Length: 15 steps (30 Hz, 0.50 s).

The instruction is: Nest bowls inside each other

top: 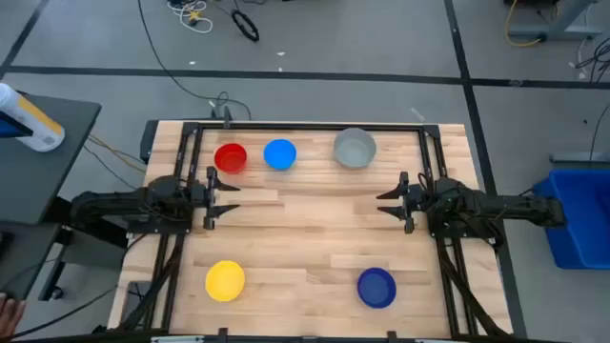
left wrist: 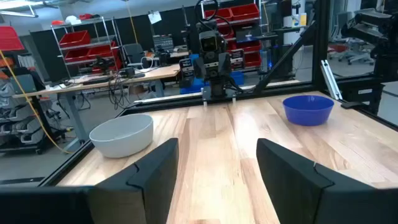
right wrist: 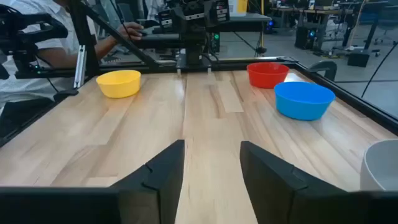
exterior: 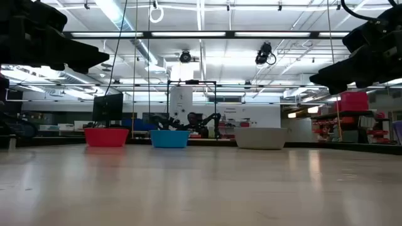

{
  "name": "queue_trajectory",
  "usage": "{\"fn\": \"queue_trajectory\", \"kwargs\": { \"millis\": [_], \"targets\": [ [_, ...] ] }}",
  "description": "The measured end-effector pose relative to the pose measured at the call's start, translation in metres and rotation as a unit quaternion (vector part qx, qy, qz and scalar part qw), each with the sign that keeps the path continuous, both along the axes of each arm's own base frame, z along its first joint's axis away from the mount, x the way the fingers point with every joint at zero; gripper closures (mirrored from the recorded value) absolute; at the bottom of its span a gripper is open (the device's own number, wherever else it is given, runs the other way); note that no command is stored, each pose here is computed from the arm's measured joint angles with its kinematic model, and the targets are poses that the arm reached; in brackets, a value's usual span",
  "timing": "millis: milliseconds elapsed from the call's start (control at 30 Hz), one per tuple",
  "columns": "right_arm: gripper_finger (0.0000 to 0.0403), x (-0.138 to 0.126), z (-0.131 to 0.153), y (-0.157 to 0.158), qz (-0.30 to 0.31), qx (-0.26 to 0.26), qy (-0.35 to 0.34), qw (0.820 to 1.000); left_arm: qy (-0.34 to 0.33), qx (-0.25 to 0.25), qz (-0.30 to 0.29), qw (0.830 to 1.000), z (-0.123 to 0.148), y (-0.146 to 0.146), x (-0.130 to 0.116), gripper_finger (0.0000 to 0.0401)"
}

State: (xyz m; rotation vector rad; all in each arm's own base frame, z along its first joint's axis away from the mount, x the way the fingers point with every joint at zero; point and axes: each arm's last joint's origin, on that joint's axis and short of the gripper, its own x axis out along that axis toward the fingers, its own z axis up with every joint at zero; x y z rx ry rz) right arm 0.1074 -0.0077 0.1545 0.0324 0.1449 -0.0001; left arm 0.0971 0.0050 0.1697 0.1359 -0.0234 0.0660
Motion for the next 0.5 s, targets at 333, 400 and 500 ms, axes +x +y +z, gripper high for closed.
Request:
{"fn": "queue_trajectory", "kwargs": {
  "millis": [333, 400, 500],
  "targets": [
    [0.0237, 0.0, 0.0, 0.0, 0.0, 0.0, 0.0, 1.0, 0.0, 0.0, 0.0, 1.0, 0.0, 0.0, 0.0, 0.0177],
    [0.0236, 0.0, -0.0001, 0.0, 0.0, 0.0, 0.0, 1.0, 0.0, 0.0, 0.0, 1.0, 0.0, 0.0, 0.0, 0.0177],
    [0.0236, 0.0, 0.0, 0.0, 0.0, 0.0, 0.0, 1.0, 0.0, 0.0, 0.0, 1.0, 0.0, 0.0, 0.0, 0.0177]
  ]
}}
